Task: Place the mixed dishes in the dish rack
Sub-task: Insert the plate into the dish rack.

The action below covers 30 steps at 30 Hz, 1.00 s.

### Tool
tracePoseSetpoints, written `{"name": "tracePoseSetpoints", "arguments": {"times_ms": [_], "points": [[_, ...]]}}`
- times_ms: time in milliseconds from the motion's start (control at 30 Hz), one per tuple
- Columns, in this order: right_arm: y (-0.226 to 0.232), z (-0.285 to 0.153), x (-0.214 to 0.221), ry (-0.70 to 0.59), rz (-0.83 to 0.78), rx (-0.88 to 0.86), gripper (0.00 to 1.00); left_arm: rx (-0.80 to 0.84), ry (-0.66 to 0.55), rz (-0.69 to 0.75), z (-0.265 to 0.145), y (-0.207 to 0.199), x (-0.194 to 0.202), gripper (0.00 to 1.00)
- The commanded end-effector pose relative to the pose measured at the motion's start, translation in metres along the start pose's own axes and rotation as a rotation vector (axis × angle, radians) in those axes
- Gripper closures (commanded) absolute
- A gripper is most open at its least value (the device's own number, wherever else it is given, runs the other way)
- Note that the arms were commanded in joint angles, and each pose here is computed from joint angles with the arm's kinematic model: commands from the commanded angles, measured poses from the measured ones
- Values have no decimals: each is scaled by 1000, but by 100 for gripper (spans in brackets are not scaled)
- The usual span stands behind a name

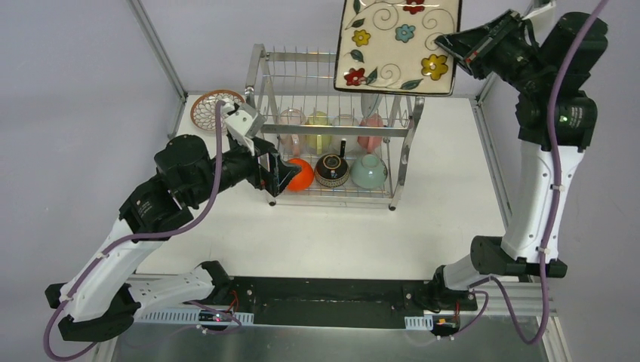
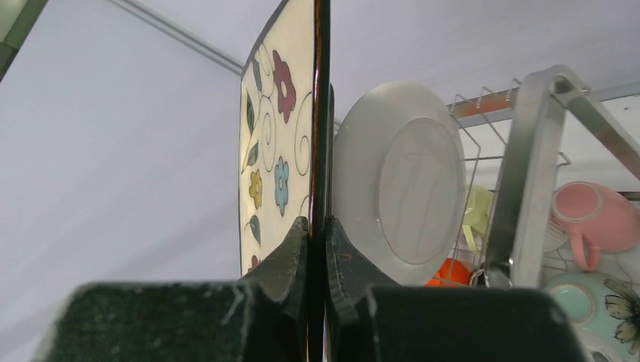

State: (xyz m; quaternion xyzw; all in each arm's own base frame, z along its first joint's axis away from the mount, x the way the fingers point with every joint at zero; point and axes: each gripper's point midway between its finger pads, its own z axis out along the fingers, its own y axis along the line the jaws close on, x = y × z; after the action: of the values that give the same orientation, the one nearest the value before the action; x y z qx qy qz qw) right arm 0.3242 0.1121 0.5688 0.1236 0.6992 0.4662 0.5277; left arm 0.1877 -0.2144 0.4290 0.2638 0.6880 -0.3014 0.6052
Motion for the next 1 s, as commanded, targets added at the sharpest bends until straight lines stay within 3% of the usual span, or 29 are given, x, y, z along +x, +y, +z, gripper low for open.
{"name": "tracePoseSetpoints", "arguments": {"times_ms": [0, 333, 700, 967], "points": [[85, -18, -27, -151, -135, -243, 100, -78, -87, 28, -6, 12, -32, 10], [89, -13, -11, -145, -175, -240, 100, -115, -181, 58, -13, 17, -78, 18], [115, -16, 27, -109, -195, -300, 100, -98, -248, 48, 19, 10, -117, 30], [120, -5, 47, -101, -161, -308, 100, 37, -343, 350, 35, -11, -127, 23]]}}
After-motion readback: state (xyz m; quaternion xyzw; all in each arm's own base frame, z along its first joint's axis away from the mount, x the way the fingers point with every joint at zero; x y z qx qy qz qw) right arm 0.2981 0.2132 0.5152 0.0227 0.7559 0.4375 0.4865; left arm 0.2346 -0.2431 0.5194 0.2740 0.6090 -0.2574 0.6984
